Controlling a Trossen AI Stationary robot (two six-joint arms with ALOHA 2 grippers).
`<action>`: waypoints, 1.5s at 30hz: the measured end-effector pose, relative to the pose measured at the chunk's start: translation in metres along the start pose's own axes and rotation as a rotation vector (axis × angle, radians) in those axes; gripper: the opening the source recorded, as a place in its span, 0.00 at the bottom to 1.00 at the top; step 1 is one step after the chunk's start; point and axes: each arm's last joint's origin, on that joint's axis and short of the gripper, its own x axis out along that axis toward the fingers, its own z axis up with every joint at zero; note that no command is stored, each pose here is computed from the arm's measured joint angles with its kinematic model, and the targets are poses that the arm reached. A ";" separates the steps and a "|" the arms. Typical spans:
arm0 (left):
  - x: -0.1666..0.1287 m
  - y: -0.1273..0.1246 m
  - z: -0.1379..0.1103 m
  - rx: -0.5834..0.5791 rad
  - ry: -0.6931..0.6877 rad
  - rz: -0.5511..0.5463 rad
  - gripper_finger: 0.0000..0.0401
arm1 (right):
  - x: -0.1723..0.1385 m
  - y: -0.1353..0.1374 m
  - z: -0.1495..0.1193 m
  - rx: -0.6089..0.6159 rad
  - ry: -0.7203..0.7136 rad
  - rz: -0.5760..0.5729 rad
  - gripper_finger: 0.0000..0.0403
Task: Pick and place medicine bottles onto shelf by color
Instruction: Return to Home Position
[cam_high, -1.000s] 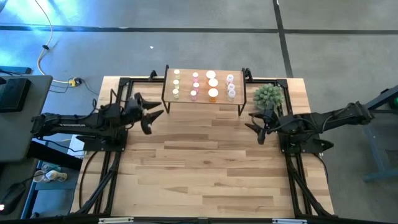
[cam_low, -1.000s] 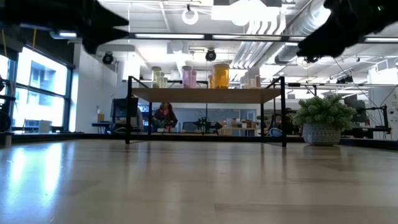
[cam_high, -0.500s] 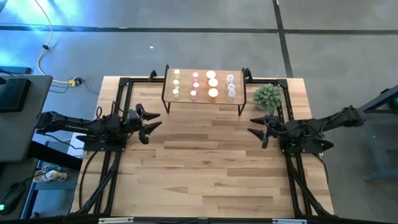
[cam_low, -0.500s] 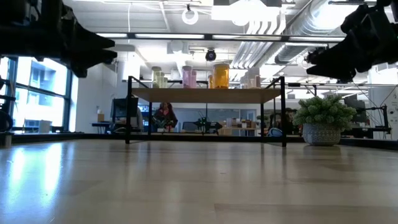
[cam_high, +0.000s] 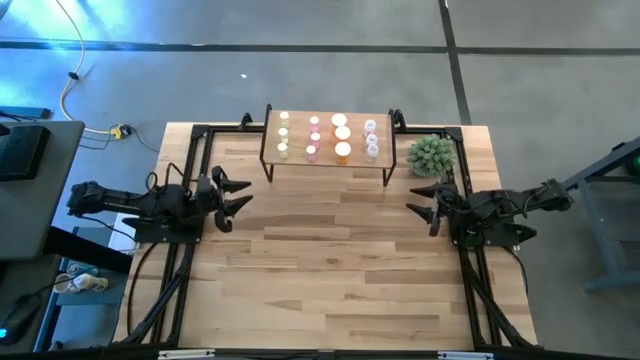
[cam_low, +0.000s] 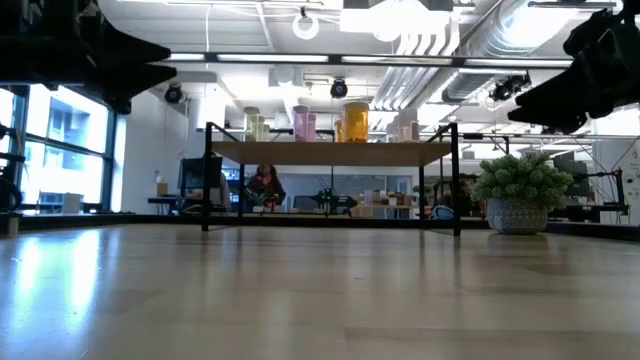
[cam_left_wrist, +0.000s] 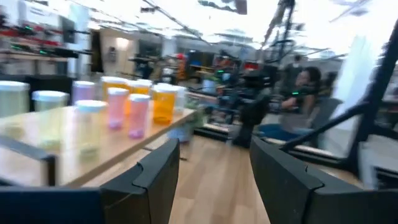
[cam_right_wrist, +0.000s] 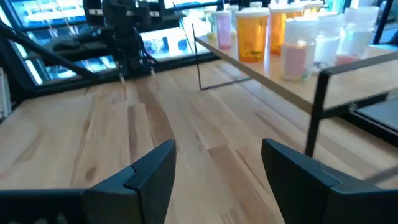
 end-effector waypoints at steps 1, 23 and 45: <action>-0.001 0.001 0.000 0.011 0.002 0.019 0.46 | -0.001 0.000 0.001 0.001 0.011 -0.005 0.57; -0.014 0.012 -0.004 0.160 0.181 0.222 0.46 | -0.003 -0.006 -0.007 0.043 0.084 -0.107 0.57; -0.014 0.011 -0.004 0.143 0.179 0.223 0.46 | -0.003 -0.005 -0.007 0.058 0.089 -0.090 0.57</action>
